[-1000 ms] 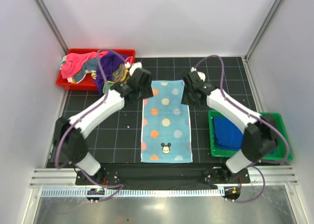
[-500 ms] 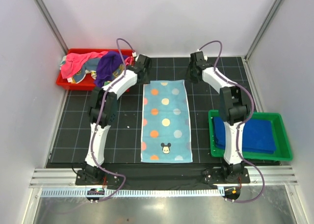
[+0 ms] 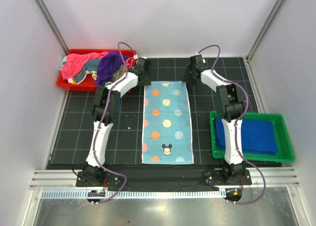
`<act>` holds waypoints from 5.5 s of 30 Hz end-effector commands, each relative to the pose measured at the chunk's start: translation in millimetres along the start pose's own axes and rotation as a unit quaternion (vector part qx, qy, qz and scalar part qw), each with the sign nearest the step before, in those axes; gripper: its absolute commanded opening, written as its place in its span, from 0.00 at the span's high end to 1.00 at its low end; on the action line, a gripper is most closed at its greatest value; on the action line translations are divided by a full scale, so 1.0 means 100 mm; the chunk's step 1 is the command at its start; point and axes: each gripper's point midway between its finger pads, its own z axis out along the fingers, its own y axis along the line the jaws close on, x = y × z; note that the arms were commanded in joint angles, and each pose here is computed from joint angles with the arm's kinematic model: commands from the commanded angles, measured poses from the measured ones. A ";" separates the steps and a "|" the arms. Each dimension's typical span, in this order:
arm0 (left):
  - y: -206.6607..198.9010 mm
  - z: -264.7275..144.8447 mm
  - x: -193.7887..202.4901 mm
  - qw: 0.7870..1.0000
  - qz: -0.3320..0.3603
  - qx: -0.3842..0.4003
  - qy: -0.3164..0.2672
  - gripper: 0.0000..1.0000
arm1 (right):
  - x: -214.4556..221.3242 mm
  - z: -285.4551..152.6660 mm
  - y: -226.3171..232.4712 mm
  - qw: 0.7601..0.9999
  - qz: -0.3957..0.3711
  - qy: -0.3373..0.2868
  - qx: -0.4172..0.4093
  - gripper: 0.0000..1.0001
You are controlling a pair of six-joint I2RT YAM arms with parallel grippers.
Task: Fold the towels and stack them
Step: Fold the towel
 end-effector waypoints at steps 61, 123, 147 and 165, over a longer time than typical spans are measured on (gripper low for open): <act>-0.19 -0.42 -0.77 0.988 -0.049 0.054 -0.135 1.00 | -0.47 -0.24 0.24 0.997 -0.017 -0.071 -0.039 0.93; 0.01 -2.03 -0.21 0.955 -0.114 0.183 -0.203 1.00 | 0.48 -2.14 0.21 0.977 -0.033 -0.162 -0.135 0.99; 0.04 -2.37 0.65 0.961 -0.109 0.186 -0.176 1.00 | 1.29 -2.42 0.10 0.981 -0.036 -0.136 -0.133 0.99; 0.07 -2.36 1.09 0.967 -0.111 0.176 -0.149 1.00 | 1.73 -2.39 0.03 0.984 -0.036 -0.103 -0.137 0.99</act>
